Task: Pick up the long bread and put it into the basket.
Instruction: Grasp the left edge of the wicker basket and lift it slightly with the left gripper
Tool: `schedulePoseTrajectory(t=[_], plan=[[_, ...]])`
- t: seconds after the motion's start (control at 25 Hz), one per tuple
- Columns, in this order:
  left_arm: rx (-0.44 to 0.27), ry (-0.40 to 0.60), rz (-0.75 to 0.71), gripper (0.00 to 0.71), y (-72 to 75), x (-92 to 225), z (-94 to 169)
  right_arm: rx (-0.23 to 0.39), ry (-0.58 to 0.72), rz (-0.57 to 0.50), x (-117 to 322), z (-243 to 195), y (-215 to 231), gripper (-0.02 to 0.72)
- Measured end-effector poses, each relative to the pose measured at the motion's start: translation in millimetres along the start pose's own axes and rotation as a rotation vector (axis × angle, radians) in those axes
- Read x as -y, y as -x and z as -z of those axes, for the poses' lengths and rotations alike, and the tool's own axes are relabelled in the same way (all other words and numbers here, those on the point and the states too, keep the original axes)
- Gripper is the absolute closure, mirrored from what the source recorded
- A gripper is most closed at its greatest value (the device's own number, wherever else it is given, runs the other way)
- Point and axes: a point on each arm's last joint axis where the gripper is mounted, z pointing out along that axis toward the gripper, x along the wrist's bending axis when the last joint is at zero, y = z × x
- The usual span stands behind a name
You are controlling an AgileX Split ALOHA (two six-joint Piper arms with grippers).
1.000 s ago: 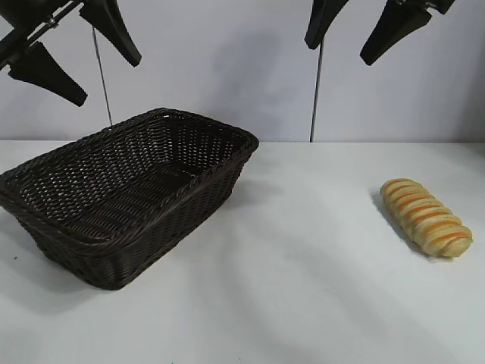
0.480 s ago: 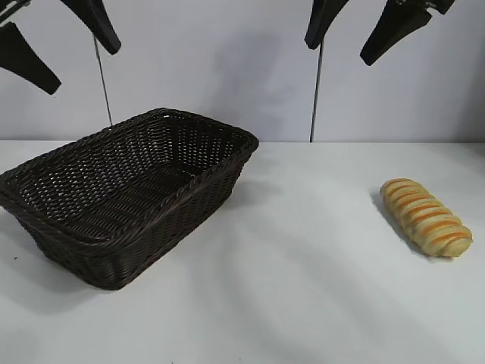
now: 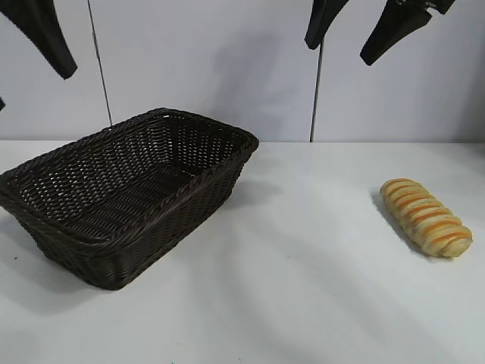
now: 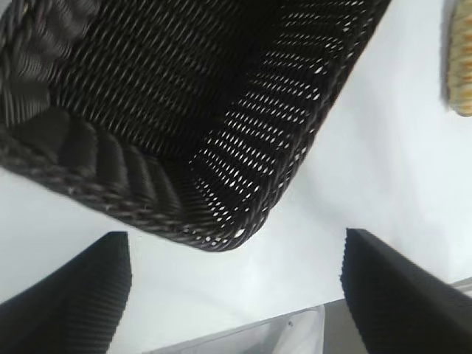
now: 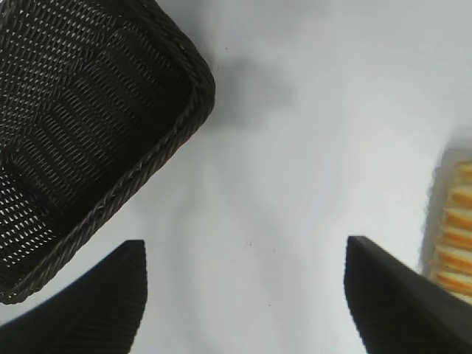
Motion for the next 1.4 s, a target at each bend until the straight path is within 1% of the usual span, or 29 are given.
schedulePoseTrajectory(t=[0.24,0.44,0.6,1.04,1.2,1.4], plan=[[-0.009,0.080,0.218,0.139,-13.0,2,-18,0.000,0.000,0.000,0,0,0,0.164],[-0.037,0.112,0.374,0.139,-25.5,8,-30,0.000,0.000,0.001,0,0,0,0.164],[-0.049,0.124,0.457,0.139,-32.0,12,-37,0.000,0.000,0.001,0,0,0,0.164],[-0.020,0.203,0.490,0.139,-32.2,4,-38,0.000,0.000,0.001,0,0,0,0.164],[-0.048,0.167,0.495,0.139,-34.5,2,-53,0.000,0.000,0.001,0,0,0,0.164],[-0.056,0.176,0.486,0.139,-31.9,-2,-76,0.000,0.000,0.001,0,0,0,0.164]])
